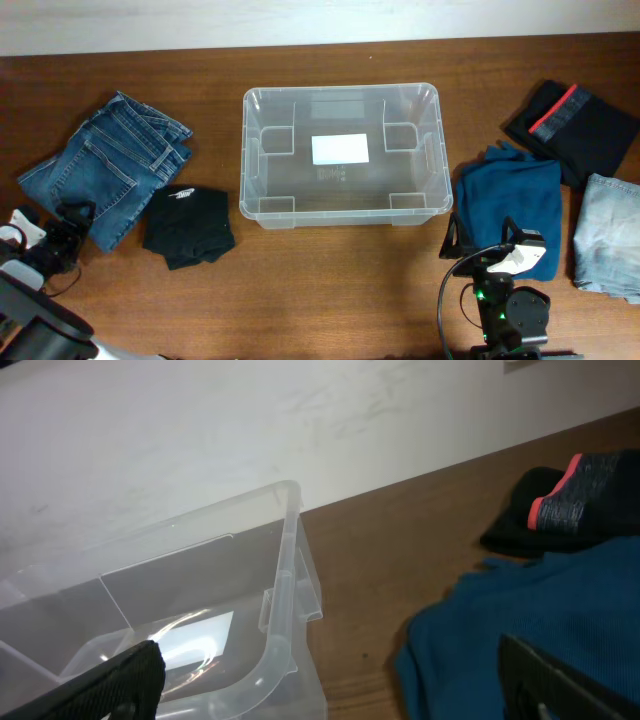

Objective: Pack container

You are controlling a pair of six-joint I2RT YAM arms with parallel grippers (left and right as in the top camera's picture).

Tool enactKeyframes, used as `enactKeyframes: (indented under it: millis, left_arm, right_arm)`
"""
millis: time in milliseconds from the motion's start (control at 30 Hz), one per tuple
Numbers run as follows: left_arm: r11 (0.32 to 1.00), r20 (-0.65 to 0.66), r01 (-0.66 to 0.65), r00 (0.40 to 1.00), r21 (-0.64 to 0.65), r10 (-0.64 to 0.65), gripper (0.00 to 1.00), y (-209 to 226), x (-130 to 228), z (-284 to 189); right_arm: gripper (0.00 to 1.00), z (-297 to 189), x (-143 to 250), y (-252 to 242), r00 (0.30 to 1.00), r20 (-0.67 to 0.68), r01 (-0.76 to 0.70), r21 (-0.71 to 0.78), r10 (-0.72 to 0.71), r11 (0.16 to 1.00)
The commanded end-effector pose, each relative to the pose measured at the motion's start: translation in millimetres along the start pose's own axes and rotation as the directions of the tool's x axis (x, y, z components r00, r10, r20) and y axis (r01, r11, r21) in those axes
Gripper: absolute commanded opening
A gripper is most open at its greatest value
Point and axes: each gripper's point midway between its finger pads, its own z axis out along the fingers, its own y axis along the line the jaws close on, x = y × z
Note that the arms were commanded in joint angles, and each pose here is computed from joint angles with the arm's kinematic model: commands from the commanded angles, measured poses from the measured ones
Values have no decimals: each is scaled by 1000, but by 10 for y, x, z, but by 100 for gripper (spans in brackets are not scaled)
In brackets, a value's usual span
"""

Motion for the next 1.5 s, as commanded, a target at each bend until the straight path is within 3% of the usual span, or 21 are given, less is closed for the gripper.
enactKeyframes:
  millis: [0, 433, 567, 667, 733, 833, 900, 967, 1033, 1467]
  left_arm:
    - [985, -122, 121, 983, -121, -135, 99, 394, 519, 283]
    - [981, -144, 156, 974, -117, -172, 98, 375, 622, 470]
    - [981, -144, 156, 974, -117, -172, 89, 375, 622, 470]
    - [981, -145, 156, 974, -117, -172, 73, 376, 624, 470]
    - [981, -143, 155, 975, -120, -172, 70, 381, 621, 470]
    - [983, -146, 141, 977, -118, -158, 71, 382, 623, 469]
    - [986, -148, 121, 979, -115, -137, 79, 382, 622, 469]
    - [987, -147, 110, 981, -121, -127, 93, 396, 621, 468]
    - [986, -146, 109, 981, -128, -127, 98, 408, 620, 468]
    - [984, -140, 81, 985, -161, -103, 99, 478, 612, 467]
  right_arm:
    - [98, -3, 15, -8, 1000, 0, 0, 5, 0, 1000]
    - [98, -3, 15, -8, 1000, 0, 0, 5, 0, 1000]
    - [98, -3, 15, -8, 1000, 0, 0, 5, 0, 1000]
    - [98, -3, 15, -8, 1000, 0, 0, 5, 0, 1000]
    - [98, -3, 15, -8, 1000, 0, 0, 5, 0, 1000]
    - [98, -3, 15, -8, 1000, 0, 0, 5, 0, 1000]
    - [98, -3, 15, -8, 1000, 0, 0, 5, 0, 1000]
    - [98, -3, 15, -8, 1000, 0, 0, 5, 0, 1000]
    - [98, -3, 15, -8, 1000, 0, 0, 5, 0, 1000]
    - [98, -3, 15, -8, 1000, 0, 0, 5, 0, 1000]
